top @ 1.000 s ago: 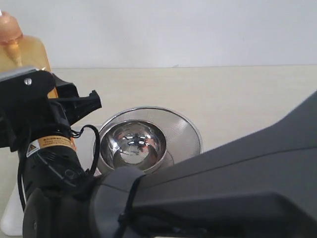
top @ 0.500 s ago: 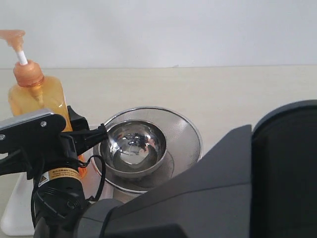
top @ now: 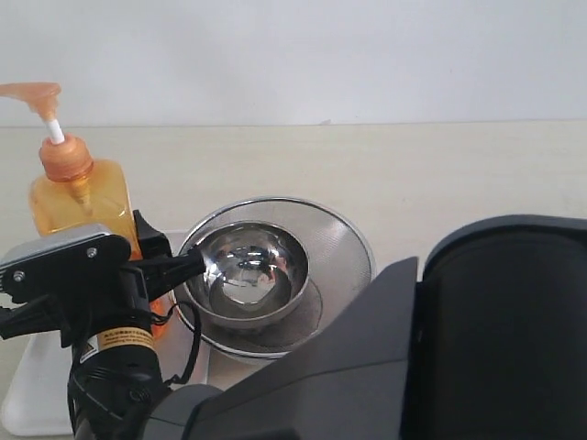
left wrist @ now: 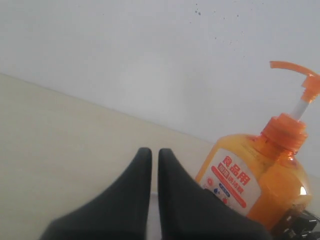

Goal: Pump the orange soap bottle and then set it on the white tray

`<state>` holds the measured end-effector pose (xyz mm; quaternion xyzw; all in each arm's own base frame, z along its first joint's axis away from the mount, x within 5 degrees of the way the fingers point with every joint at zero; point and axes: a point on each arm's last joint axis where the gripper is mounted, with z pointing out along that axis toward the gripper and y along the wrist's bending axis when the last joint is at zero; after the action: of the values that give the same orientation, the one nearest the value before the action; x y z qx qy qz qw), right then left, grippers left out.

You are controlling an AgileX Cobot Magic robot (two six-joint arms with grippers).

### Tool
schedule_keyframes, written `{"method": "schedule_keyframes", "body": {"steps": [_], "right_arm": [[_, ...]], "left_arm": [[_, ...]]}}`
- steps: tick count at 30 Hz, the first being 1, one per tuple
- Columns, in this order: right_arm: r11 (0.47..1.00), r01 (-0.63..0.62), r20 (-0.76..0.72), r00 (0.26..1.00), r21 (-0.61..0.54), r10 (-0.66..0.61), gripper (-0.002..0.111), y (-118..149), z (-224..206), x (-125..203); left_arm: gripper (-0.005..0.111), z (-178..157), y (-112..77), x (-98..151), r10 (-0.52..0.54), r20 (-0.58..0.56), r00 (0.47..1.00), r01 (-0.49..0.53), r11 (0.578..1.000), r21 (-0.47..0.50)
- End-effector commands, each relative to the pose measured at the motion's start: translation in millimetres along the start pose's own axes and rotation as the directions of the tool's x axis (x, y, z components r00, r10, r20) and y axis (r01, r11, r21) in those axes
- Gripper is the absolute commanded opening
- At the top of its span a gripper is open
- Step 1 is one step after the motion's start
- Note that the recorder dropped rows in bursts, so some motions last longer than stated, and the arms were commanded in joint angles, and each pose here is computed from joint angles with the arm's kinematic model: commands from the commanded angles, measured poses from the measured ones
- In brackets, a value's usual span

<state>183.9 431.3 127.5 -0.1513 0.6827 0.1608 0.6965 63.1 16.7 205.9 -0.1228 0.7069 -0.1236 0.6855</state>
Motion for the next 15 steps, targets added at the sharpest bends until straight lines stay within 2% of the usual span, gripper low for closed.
{"method": "schedule_keyframes", "body": {"steps": [1, 7, 15], "right_arm": [[1.000, -0.007, 0.123, 0.992, 0.017, 0.005, 0.000, 4, 10, -23], [0.998, 0.056, 0.142, 0.988, 0.039, -0.061, 0.000, 10, 22, -19], [0.997, 0.051, 0.123, 0.991, 0.062, -0.059, 0.000, 4, 30, -14]], "left_arm": [[0.005, 0, -1.5, 2, 0.006, -0.008, 1.000, -0.006, 1.000, 0.020], [0.005, 0, -3.1, 2, 0.006, -0.011, 1.000, -0.006, 0.999, 0.037], [0.005, 0, -3.1, 2, 0.006, -0.011, 1.000, -0.006, 0.999, 0.037]]}}
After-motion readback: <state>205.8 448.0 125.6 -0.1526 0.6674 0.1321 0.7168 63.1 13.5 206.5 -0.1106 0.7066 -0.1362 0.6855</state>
